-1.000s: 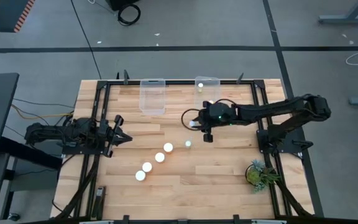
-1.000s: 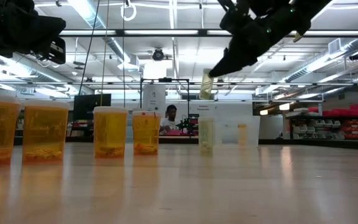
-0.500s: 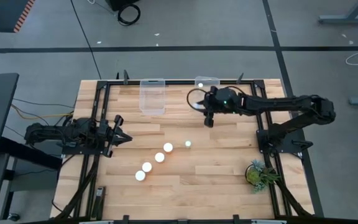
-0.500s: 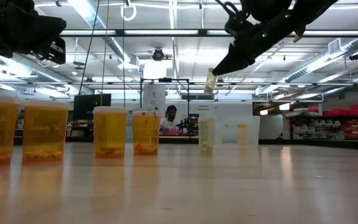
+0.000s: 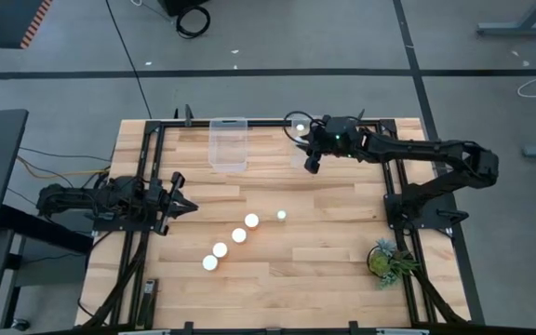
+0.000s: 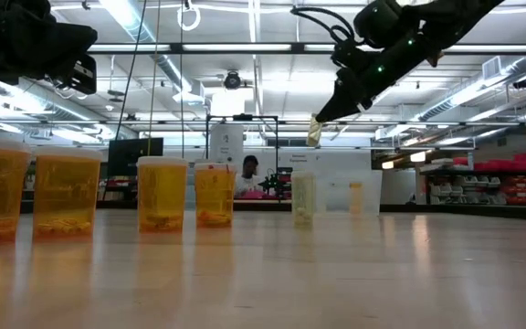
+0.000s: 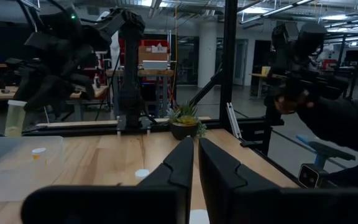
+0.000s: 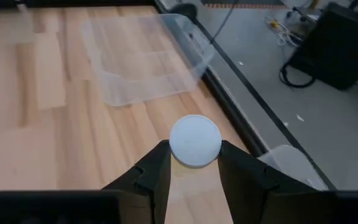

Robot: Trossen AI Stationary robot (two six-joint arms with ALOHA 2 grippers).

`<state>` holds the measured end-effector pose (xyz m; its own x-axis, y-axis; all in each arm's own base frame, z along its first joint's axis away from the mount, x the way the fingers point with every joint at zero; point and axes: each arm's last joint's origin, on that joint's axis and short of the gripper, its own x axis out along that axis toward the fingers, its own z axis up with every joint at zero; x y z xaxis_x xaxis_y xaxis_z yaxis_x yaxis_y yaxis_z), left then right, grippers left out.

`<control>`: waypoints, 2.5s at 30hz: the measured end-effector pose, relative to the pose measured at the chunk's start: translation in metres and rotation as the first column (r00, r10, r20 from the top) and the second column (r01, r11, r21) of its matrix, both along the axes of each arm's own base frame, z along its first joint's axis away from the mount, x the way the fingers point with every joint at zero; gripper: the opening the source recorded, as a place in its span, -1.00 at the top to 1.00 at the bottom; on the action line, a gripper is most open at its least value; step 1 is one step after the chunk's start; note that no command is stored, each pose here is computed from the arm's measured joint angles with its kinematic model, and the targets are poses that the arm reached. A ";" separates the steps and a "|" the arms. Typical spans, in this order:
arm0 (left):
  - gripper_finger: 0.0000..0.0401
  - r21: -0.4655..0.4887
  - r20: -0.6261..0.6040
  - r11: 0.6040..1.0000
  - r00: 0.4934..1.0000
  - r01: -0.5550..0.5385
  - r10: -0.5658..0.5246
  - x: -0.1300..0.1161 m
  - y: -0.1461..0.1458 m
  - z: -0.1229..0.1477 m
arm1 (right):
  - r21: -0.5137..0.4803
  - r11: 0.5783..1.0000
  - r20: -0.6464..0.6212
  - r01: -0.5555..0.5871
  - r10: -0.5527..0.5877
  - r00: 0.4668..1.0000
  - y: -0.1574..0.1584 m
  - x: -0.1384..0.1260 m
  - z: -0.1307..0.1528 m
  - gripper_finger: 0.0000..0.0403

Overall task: Pick and place medicine bottles into bin by pill shape (circle, oval)
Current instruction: Put the top small yellow pill bottle into the right transparent bin

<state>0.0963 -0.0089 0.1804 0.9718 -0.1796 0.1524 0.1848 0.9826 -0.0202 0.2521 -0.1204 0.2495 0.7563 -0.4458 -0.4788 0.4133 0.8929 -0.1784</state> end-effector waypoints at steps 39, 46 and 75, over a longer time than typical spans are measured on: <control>0.83 0.000 0.000 1.000 1.000 0.000 0.000 0.000 0.000 0.000 | 0.172 0.974 -0.220 0.146 -0.107 0.970 -0.057 0.006 -0.083 0.34; 0.88 0.000 0.000 1.000 1.000 0.000 0.000 0.000 0.000 0.000 | 0.197 0.976 -0.202 0.097 -0.056 0.978 -0.056 0.006 -0.082 0.34; 0.83 0.000 0.000 1.000 1.000 0.000 0.000 0.000 0.000 0.000 | 0.209 0.978 -0.217 0.029 0.017 0.976 -0.053 0.006 -0.083 0.25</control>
